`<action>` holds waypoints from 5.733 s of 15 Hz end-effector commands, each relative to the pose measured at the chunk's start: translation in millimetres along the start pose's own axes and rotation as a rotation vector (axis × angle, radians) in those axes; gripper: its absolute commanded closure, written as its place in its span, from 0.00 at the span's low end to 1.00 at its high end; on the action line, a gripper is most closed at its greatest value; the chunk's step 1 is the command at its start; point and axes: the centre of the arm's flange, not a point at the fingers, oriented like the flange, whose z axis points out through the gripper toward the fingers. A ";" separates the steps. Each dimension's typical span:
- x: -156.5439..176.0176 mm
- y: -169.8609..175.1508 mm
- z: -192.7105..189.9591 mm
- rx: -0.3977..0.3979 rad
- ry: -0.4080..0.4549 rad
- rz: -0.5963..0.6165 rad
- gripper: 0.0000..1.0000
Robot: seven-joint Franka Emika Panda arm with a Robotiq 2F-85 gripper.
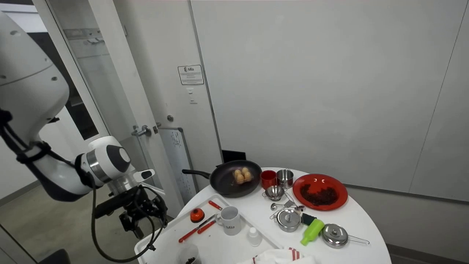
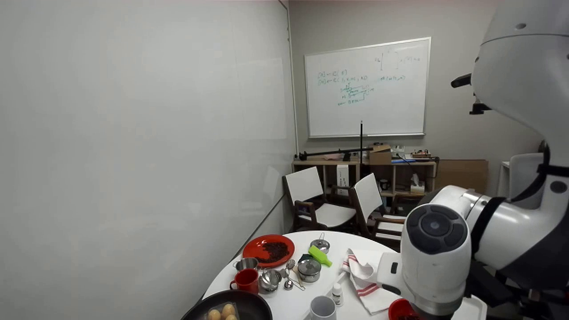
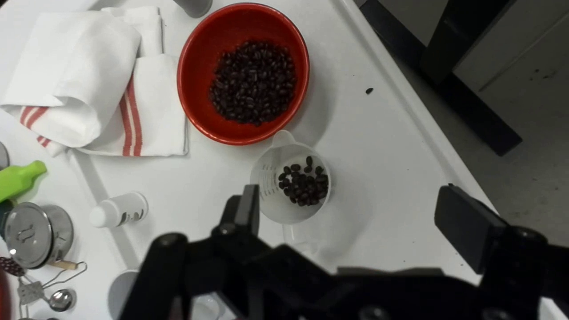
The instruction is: Empty the contents in the clear jar
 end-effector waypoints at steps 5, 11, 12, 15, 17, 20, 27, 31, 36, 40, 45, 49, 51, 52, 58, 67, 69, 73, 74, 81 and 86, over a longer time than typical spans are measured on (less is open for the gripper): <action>45.5 4.3 48.2 -0.032 -0.084 -0.035 0.00; 40.7 4.9 46.5 -0.017 -0.075 -0.016 0.00; 34.6 2.1 44.8 -0.038 -0.090 -0.005 0.00; 36.3 5.0 60.5 -0.115 -0.141 0.025 0.00; 37.8 7.6 66.8 -0.148 -0.161 0.041 0.00; 46.0 9.5 76.0 -0.151 -0.156 0.048 0.00; 87.6 33.8 114.3 -0.107 -0.173 0.032 0.00; 111.5 39.5 130.2 -0.096 -0.192 -0.012 0.00; 134.0 12.3 145.0 -0.071 -0.253 -0.126 0.00; 143.8 -1.5 142.6 -0.086 -0.261 -0.179 0.27; 151.1 -1.0 133.3 -0.107 -0.231 -0.197 0.64; 151.2 1.6 135.2 -0.099 -0.226 -0.210 0.83; 148.7 4.9 139.0 -0.080 -0.226 -0.214 0.49; 147.3 6.8 141.4 -0.074 -0.229 -0.213 0.44; 141.0 14.5 142.7 -0.079 -0.234 -0.209 0.75; 136.0 17.9 108.3 -0.127 -0.216 -0.192 0.89; 131.5 25.4 88.6 -0.152 -0.200 -0.182 0.89; 119.3 52.7 62.4 -0.194 -0.211 -0.146 0.89; 113.1 60.8 57.7 -0.201 -0.215 -0.132 0.89; 77.5 93.2 41.2 -0.193 -0.205 0.002 0.89; 53.3 107.5 39.5 -0.167 -0.232 0.199 0.89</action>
